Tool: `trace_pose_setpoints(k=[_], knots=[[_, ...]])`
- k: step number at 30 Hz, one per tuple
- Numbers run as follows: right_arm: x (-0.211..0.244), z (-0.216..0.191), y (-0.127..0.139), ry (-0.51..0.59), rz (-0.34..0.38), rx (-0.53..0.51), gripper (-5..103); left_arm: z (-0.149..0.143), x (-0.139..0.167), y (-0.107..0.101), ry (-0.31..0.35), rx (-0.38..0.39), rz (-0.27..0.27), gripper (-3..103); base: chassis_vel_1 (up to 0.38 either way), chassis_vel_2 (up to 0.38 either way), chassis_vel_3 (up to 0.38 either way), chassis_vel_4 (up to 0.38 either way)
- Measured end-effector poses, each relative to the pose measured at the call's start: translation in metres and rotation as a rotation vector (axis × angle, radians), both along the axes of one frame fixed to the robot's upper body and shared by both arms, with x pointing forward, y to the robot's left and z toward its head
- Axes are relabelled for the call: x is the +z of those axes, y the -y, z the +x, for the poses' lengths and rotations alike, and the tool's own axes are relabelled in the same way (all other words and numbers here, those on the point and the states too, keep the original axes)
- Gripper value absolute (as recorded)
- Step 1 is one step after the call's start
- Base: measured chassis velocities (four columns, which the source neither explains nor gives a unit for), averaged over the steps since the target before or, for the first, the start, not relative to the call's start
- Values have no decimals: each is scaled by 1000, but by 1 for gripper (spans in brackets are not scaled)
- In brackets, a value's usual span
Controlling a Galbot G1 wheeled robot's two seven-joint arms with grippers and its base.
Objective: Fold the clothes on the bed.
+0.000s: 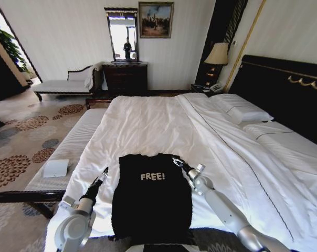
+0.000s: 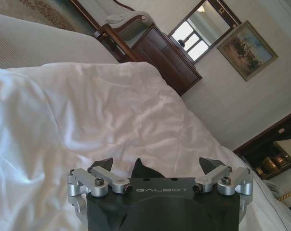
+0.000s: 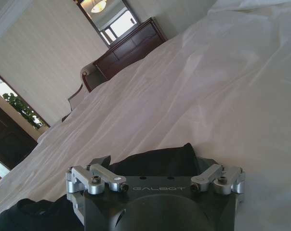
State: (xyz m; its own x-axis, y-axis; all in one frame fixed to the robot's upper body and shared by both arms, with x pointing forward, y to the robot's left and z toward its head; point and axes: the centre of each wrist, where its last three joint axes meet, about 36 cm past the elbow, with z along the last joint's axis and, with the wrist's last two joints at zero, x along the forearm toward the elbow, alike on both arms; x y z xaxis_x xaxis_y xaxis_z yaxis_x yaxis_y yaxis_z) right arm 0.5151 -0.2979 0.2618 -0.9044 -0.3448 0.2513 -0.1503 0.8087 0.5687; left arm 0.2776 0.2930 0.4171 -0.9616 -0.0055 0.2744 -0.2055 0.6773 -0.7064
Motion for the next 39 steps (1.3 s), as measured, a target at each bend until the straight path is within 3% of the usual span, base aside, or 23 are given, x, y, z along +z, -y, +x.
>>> trace_pose_setpoints(k=[5,8,10,15,18,20,23,31,33,39], knots=[[-4,5,-2,-1,13,-34,81,1,0,3,0,-1,-9,100,0,0,0,0],[-4,6,0,4,10,-54,65,3,-3,3,-3,0,-11,100,0,0,0,0],[-4,7,1,6,9,-60,65,3,-3,4,-4,0,-12,100,0,0,0,0],[-5,5,10,2,-5,-81,37,6,-7,6,-10,-2,-21,100,0,0,0,0],[-8,3,9,-4,-6,-82,32,8,-9,7,-14,-2,-25,100,0,0,0,0],[-10,2,7,-10,-3,-81,20,10,-11,7,-15,-1,-27,100,0,0,0,0],[-14,1,4,-16,-2,-79,12,13,-12,6,-18,0,-29,100,0,0,0,0],[-22,-4,0,-20,3,-74,7,14,-14,3,-26,2,-30,100,0,0,0,0],[-23,-5,-2,-9,9,-73,1,17,-14,0,-25,6,-33,100,0,0,0,0],[-15,-2,-7,40,16,-89,0,31,-18,-6,-35,7,-18,100,0,0,0,0]])
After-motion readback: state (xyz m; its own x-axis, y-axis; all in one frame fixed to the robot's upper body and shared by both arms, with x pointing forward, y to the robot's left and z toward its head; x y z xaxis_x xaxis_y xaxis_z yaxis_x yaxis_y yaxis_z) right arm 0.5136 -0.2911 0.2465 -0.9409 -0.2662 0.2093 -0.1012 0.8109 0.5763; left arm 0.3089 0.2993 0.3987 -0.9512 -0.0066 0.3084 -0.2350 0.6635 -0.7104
